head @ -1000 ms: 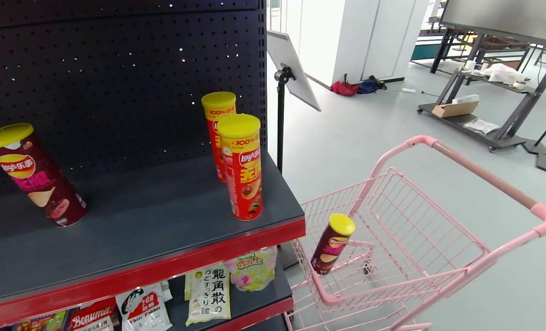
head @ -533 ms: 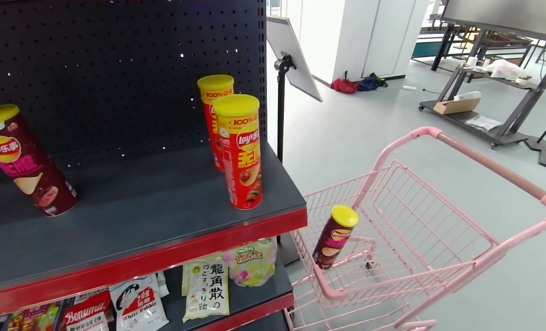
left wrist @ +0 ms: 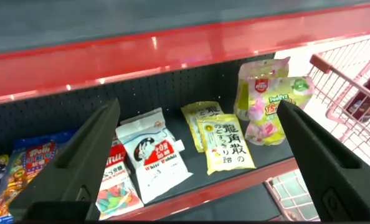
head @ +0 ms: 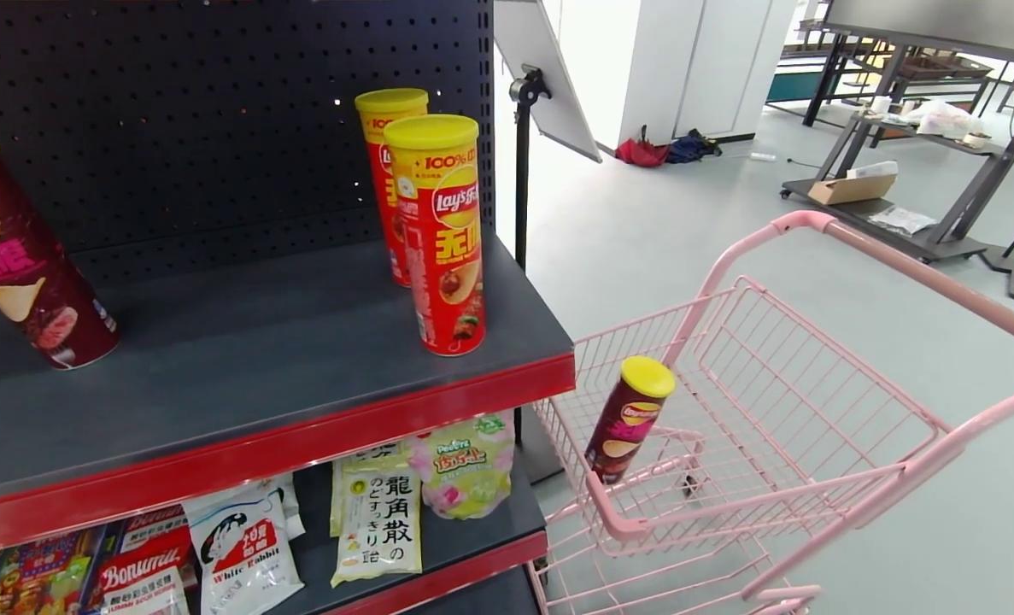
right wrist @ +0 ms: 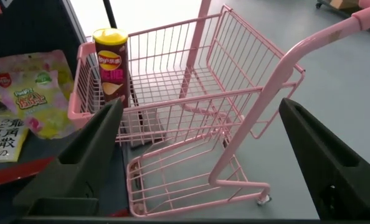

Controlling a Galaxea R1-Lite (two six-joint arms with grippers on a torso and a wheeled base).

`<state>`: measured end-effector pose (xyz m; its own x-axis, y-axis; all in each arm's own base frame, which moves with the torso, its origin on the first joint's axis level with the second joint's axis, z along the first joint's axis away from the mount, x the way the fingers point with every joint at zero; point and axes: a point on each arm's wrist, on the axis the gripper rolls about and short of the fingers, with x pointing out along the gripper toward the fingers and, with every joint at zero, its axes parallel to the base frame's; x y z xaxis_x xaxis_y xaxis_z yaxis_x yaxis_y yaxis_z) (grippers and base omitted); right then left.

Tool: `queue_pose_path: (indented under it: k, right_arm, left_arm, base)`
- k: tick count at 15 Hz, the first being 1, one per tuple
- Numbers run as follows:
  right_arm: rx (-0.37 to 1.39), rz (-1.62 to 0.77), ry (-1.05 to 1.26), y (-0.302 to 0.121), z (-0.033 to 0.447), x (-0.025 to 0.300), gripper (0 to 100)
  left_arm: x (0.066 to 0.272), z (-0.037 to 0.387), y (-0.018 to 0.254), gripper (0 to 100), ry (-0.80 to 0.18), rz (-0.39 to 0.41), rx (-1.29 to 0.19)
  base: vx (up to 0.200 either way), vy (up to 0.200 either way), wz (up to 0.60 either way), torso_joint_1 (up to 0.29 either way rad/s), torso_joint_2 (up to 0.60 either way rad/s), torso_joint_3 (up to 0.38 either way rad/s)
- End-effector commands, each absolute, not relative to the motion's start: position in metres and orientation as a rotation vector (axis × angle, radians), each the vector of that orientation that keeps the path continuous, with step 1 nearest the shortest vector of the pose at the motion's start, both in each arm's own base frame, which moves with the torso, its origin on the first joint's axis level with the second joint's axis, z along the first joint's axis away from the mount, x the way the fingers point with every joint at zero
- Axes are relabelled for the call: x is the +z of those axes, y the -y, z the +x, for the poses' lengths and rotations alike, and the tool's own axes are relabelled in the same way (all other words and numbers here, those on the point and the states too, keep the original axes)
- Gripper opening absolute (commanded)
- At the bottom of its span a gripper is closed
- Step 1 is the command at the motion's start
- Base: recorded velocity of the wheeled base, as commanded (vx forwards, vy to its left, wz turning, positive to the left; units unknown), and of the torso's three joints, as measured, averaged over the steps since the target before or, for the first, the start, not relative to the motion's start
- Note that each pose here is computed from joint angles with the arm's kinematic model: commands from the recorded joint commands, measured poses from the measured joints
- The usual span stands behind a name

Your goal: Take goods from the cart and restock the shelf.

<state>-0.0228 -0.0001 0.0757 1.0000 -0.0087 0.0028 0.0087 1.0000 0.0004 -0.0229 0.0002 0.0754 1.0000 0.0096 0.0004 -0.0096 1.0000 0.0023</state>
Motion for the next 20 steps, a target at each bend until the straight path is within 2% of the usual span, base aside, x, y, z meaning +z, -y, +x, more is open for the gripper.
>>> queue_pose_path:
  k: [1,14,15,16,17,18,20]
  right_arm:
    - [-0.009,0.003,0.003,0.0,-0.023,0.076,100]
    - [-0.009,-0.046,0.006,0.0,-0.023,0.076,100]
    - [0.058,-0.046,0.069,-0.001,-0.025,0.119,100]
    - [0.083,0.036,0.023,-0.001,-0.001,0.188,100]
    - [0.111,0.18,0.03,-0.002,0.025,0.244,100]
    - [0.173,0.2,-0.014,-0.006,0.053,0.265,100]
    - [0.273,0.202,-0.201,-0.017,0.107,0.241,100]
  left_arm:
    - [0.075,-0.023,0.0,100,0.0,0.003,0.009]
    - [0.075,-0.023,0.0,100,0.0,0.003,0.009]
    - [0.075,-0.023,0.0,100,0.0,0.003,0.011]
    - [0.075,-0.023,0.0,100,0.0,0.003,0.009]
    - [0.075,-0.023,0.0,100,0.0,0.003,0.009]
    - [0.075,-0.023,0.0,100,0.0,0.005,0.009]
    - [0.075,-0.023,0.0,100,0.0,0.003,0.009]
  base:
    - [0.0,0.0,0.0,-0.056,0.18,0.129]
    - [0.0,0.0,0.0,-0.003,0.01,0.008]
    - [0.0,0.0,0.0,0.0,0.0,0.0]
    - [0.0,0.0,0.0,0.0,0.0,0.0]
    - [0.0,0.0,0.0,0.0,0.0,0.0]
    - [0.0,0.0,0.0,0.0,0.0,0.0]
    - [0.0,0.0,0.0,0.0,0.0,0.0]
